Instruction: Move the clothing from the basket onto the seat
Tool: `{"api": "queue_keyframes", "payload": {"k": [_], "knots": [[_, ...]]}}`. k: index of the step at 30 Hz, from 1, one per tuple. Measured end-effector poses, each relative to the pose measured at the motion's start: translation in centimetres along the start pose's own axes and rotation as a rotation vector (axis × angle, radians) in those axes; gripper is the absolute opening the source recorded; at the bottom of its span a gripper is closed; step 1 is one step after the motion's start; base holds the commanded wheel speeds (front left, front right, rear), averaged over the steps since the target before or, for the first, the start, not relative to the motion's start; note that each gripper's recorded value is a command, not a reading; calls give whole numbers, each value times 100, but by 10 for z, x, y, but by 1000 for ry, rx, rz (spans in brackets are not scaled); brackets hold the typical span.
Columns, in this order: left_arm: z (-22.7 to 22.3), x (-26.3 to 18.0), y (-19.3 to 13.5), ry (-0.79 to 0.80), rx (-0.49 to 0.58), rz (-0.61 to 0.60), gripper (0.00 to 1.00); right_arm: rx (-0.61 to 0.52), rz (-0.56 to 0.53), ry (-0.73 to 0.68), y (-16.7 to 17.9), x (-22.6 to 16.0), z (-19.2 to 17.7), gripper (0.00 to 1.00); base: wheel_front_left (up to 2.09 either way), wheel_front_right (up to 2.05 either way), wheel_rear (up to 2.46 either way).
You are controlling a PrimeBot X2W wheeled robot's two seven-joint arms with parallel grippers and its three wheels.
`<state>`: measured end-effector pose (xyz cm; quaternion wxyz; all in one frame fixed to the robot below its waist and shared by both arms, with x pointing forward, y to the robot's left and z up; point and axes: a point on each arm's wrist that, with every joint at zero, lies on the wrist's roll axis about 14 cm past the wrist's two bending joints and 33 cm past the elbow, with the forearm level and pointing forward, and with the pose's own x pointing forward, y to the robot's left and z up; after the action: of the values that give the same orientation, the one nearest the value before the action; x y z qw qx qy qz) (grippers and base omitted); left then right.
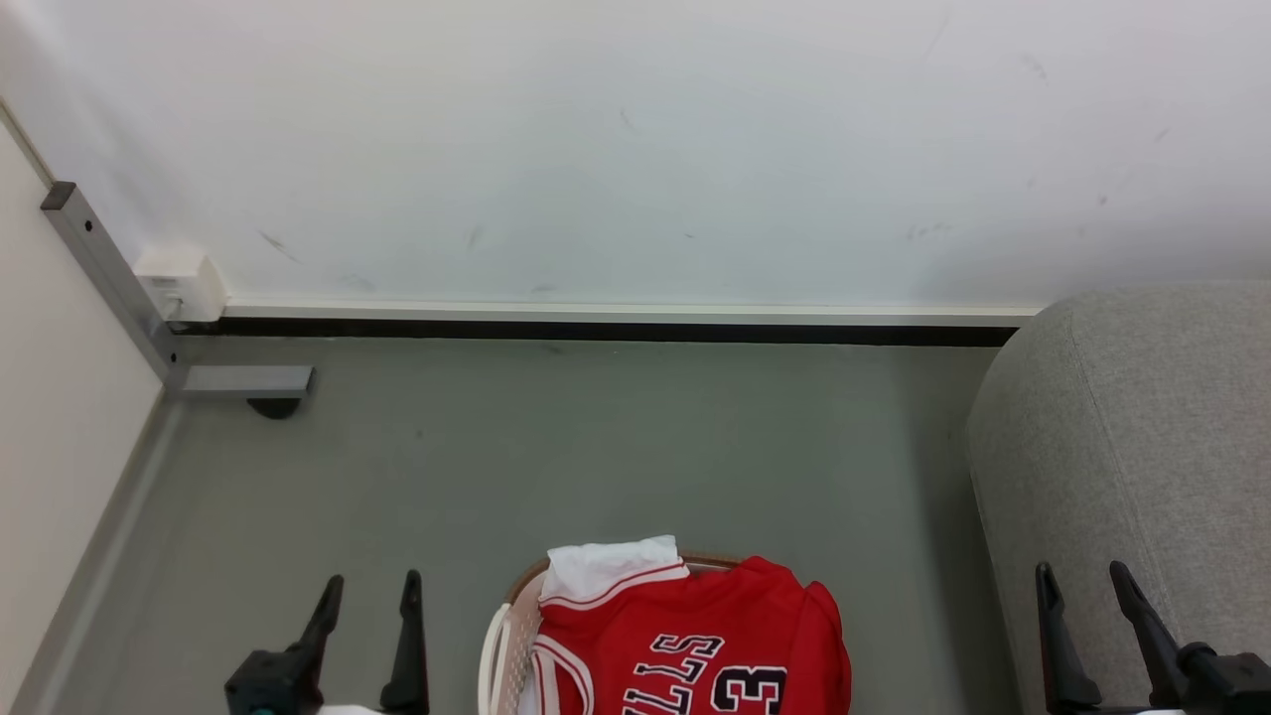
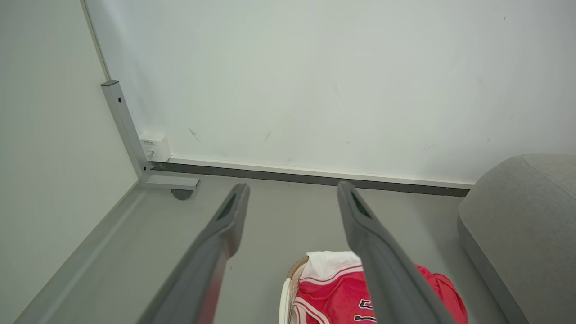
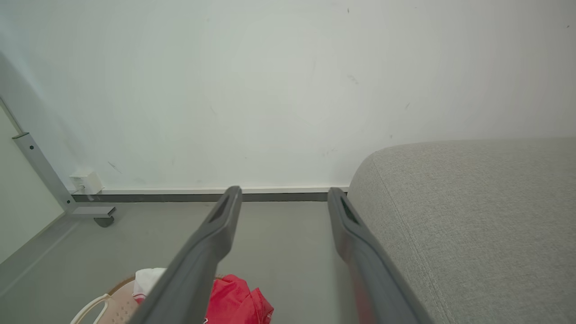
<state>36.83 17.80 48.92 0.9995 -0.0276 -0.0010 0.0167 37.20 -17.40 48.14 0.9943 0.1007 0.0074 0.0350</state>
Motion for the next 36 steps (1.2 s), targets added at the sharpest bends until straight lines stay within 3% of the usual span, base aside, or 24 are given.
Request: {"api": "queue_keyframes", "payload": {"k": [18, 27, 36], "knots": [[-6, -1, -5, -6, 88, -24, 100, -91, 21, -5, -1, -1, -1, 100, 0, 0, 0], [-17, 4, -10, 26, 75, -44, 100, -42, -1, 9, -6, 0, -7, 100, 0, 0, 0], [-44, 32, -54, 105, 29, -196, 100, -36, -15, 0, -16, 25, -5, 100, 0, 0, 0]]}}
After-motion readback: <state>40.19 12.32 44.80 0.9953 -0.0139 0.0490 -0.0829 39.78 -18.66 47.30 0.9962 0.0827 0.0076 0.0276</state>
